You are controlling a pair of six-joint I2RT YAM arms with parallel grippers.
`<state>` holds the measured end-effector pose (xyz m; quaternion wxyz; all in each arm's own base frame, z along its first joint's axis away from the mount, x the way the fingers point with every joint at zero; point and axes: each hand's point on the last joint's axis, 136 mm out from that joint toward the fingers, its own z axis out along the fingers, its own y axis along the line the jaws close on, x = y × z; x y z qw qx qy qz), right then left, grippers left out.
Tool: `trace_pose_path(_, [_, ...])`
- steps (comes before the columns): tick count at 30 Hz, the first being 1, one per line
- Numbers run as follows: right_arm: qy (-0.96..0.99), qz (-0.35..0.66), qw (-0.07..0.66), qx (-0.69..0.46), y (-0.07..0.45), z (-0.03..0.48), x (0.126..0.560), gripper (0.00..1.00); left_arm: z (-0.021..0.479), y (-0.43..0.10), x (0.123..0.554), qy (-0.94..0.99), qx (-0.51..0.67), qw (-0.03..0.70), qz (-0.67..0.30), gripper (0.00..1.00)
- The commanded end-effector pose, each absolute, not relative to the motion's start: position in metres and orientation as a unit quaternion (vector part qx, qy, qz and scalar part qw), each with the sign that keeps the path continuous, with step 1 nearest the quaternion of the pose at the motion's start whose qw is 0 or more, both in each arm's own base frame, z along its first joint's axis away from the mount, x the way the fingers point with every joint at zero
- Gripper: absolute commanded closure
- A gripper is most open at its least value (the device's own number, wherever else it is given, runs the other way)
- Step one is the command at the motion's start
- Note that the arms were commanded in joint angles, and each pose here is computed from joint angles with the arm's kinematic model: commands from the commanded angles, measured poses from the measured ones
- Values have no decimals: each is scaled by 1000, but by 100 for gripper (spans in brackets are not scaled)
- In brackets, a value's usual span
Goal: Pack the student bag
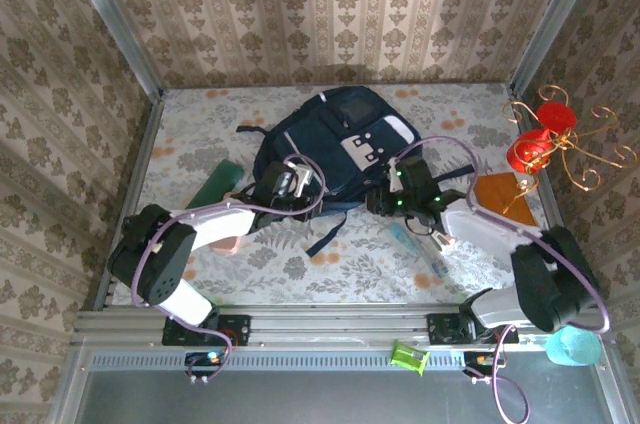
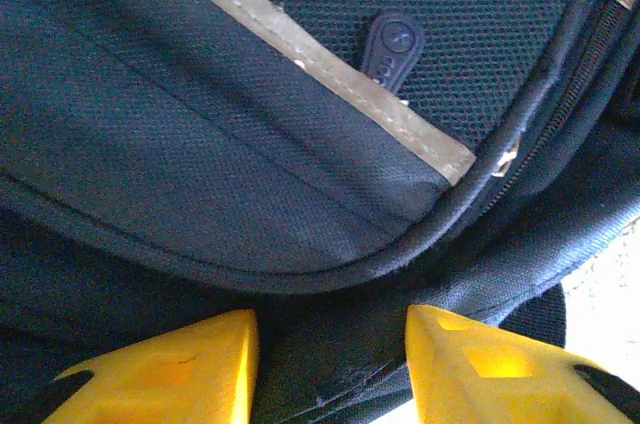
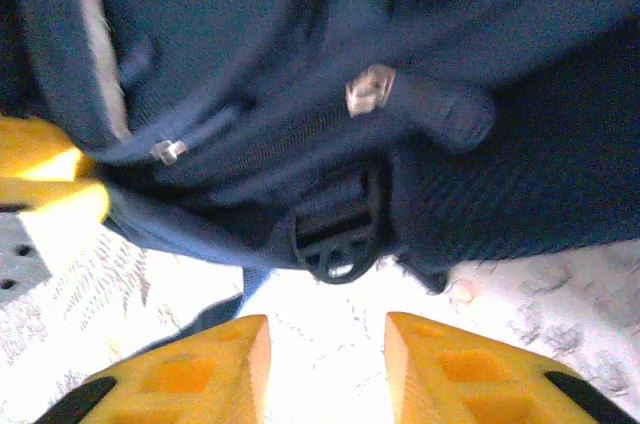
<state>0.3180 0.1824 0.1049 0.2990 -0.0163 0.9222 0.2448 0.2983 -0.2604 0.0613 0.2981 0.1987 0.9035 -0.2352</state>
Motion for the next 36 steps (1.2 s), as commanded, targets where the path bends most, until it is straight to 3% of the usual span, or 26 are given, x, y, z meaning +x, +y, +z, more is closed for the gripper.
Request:
trace_pose_path(1, [920,200,333,49,148,123,337,56,17,-223,285,939,174,241,-172,56])
trace_pose_path(4, [918,210,318,112,138,112,347,39,16,-223,283,938,177,239,-176,55])
trace_pose_path(8, [913,232,304,143,149,101,360,30,16,-226,279,937,176,238,-186,54])
trace_pose_path(11, [919,202,302,151,146,89,367,29,22,-231,275,931,181,245,-201,52])
trace_pose_path(16, [933,174,271,161,144,49,363,40,64,-250,280,903,182,297,-252,42])
trace_pose_path(20, [917,244,261,179,162,31,355,56,97,-261,289,886,177,338,-265,39])
trace_pose_path(26, [895,312,269,174,183,35,353,69,106,-278,286,889,184,330,-257,37])
trace_pose_path(31, [873,353,286,176,193,43,353,81,94,-304,285,894,185,300,-275,44])
trace_pose_path(36, [853,414,302,100,237,73,343,78,82,-313,293,901,174,292,-269,46])
